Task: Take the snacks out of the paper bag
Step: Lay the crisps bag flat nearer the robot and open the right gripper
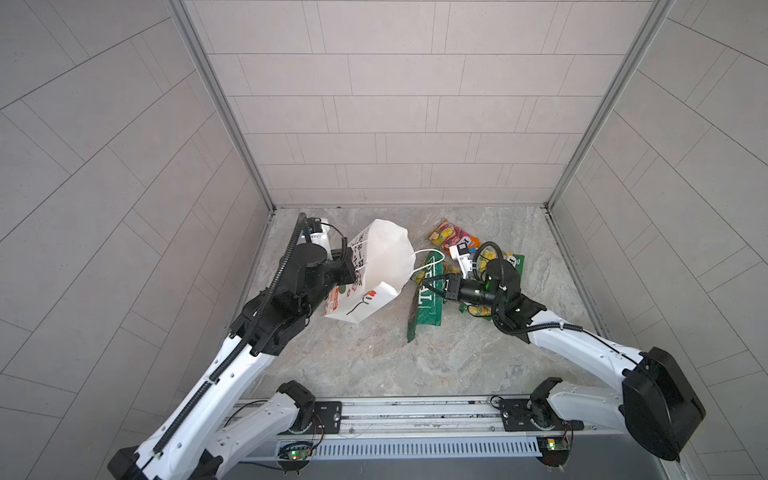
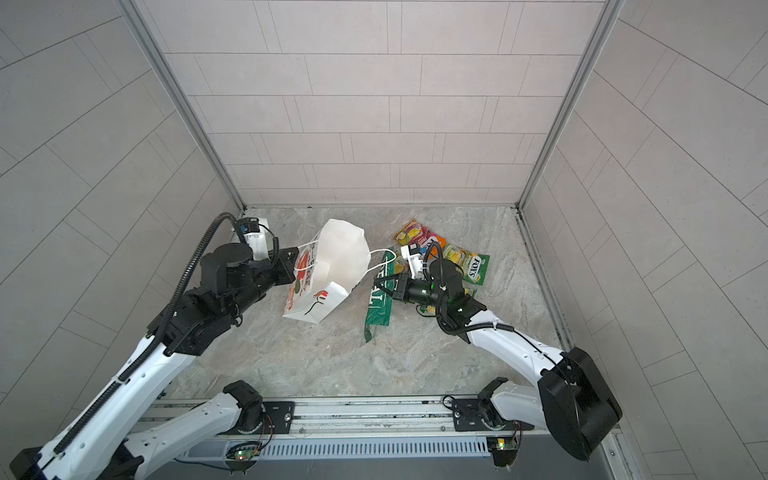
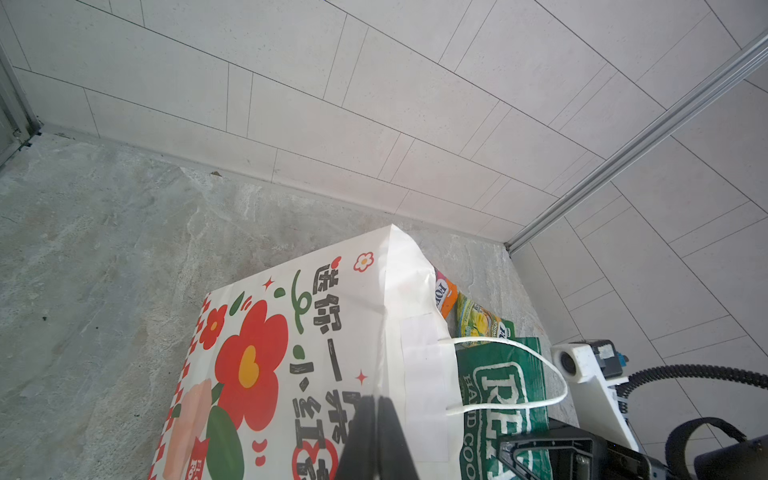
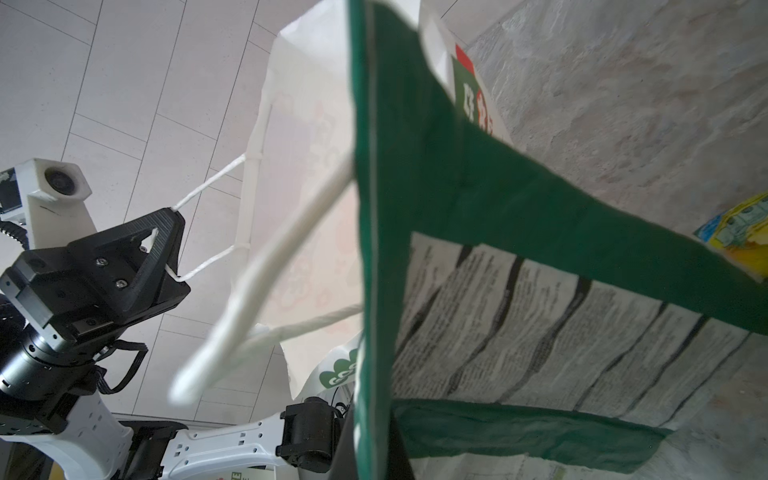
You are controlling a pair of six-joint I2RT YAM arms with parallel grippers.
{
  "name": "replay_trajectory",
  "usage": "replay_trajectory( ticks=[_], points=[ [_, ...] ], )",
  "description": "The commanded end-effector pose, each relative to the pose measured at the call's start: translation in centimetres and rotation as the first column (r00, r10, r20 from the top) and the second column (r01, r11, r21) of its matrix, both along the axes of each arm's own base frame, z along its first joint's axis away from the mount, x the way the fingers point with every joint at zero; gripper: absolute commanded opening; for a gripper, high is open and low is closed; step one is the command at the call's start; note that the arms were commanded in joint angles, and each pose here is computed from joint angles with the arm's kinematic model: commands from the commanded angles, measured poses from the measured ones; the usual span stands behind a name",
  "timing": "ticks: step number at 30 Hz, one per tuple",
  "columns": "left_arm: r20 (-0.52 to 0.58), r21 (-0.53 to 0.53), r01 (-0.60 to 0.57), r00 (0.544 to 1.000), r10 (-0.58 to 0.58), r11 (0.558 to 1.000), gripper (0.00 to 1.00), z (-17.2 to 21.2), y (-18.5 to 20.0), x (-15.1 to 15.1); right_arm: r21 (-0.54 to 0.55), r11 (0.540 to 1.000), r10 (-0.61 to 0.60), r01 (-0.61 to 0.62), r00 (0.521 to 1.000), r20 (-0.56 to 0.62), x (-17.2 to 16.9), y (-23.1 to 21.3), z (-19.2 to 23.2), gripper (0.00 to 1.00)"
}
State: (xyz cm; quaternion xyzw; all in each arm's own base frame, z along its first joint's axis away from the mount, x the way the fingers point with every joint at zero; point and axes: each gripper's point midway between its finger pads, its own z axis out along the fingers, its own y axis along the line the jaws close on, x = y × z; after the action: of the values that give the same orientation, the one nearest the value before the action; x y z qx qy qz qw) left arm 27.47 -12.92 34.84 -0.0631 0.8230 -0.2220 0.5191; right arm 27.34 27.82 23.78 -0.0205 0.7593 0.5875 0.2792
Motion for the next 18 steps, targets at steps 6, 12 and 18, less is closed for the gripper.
replay_trajectory(
  ticks=[6,12,18],
  points=[
    [0.028,0.003,-0.011,1.000,0.011,1.000,0.00,1.3,0.5,-0.2,0.131,0.989,0.058,-0.064,0.997,0.047,-0.2,2.1,2.2,0.00],
    [0.029,0.000,-0.011,1.000,0.011,1.000,0.00,1.4,0.5,-0.2,0.066,0.996,0.053,-0.053,0.999,0.004,-0.7,1.5,-0.9,0.00],
    [0.028,-0.003,-0.009,1.000,0.009,1.000,0.00,1.4,0.4,-0.2,-0.223,0.975,0.003,-0.005,1.000,-0.006,-2.3,-1.5,-4.9,0.00]
  ],
)
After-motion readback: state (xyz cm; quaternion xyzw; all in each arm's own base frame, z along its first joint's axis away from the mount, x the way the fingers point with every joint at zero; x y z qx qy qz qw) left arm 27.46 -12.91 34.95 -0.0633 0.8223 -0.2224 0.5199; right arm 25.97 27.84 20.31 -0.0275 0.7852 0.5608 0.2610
